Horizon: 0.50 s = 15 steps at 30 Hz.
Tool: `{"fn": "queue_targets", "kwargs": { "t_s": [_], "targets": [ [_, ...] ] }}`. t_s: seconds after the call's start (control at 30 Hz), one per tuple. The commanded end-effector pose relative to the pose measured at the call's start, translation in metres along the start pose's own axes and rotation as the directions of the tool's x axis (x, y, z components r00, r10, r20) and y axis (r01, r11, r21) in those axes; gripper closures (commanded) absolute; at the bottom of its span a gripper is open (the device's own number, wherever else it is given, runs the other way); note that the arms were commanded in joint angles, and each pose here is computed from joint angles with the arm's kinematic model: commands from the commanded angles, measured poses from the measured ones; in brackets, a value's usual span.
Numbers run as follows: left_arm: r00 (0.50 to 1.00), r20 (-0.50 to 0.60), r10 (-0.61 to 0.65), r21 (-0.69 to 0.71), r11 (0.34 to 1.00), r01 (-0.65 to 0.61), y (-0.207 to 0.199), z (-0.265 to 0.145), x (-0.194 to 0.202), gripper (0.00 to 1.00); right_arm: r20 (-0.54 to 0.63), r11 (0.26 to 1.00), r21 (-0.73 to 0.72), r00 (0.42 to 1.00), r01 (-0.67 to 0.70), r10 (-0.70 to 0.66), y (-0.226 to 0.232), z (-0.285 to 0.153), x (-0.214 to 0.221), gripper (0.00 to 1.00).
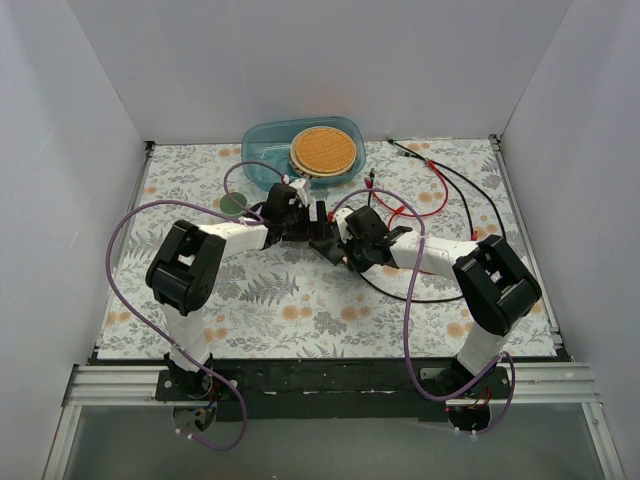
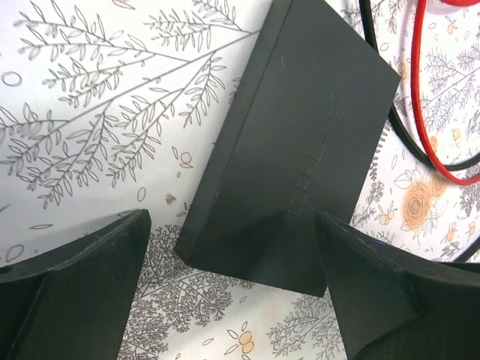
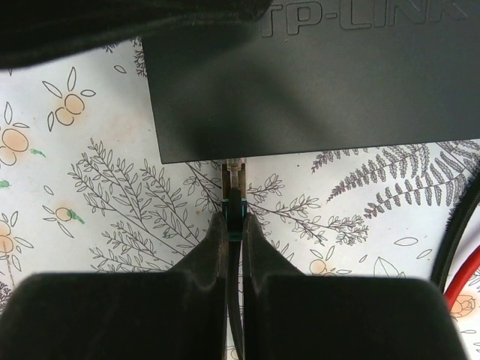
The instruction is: Insert the plug into the switch port
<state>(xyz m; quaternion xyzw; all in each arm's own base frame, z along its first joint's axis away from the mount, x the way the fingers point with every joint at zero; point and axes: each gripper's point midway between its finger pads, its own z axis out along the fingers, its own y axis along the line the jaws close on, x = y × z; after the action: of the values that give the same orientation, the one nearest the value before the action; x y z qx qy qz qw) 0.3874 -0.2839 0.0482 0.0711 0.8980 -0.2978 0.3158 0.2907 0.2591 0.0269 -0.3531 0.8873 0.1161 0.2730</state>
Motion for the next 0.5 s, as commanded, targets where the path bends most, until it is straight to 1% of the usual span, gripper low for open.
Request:
{"fn": "queue_targets", "kwargs": {
  "t_s": [0.0,0.07,0.17,0.23,0.4,0.47],
  "targets": [
    [0.997,0.055,0.046,-0.011,0.999,-0.045,-0.004,0.002,-0.029,0.09,0.063,1.0,0.023,0.998,0.005,-0.007,-0.002,-0.004,-0.027,0.99],
    [0.997,0.051,0.056,0.007,0.998,-0.057,-0.008,0.006,-0.033,0.09,0.057,1.0,0.029,0.998,0.004,-0.005,-0.003,-0.002,-0.025,0.99],
    [0.994,0.074,0.076,0.021,0.997,-0.078,-0.01,0.012,-0.04,0.09,0.056,0.999,0.038,0.998,-0.003,0.001,-0.005,-0.001,-0.024,0.99],
    [0.993,0.071,0.089,0.058,0.994,-0.093,-0.014,0.017,-0.038,0.09,0.06,0.999,0.039,0.998,-0.008,0.005,-0.005,-0.001,-0.025,0.99],
    [0.995,-0.004,0.098,0.185,0.978,-0.096,-0.028,0.026,-0.017,0.11,0.082,0.999,0.039,0.997,-0.009,0.006,-0.005,-0.005,-0.031,0.99],
    [0.995,-0.018,0.1,0.202,0.975,-0.095,-0.029,0.025,-0.011,0.11,0.085,0.999,0.032,0.996,-0.012,0.009,-0.003,-0.004,-0.031,0.99]
  ]
}}
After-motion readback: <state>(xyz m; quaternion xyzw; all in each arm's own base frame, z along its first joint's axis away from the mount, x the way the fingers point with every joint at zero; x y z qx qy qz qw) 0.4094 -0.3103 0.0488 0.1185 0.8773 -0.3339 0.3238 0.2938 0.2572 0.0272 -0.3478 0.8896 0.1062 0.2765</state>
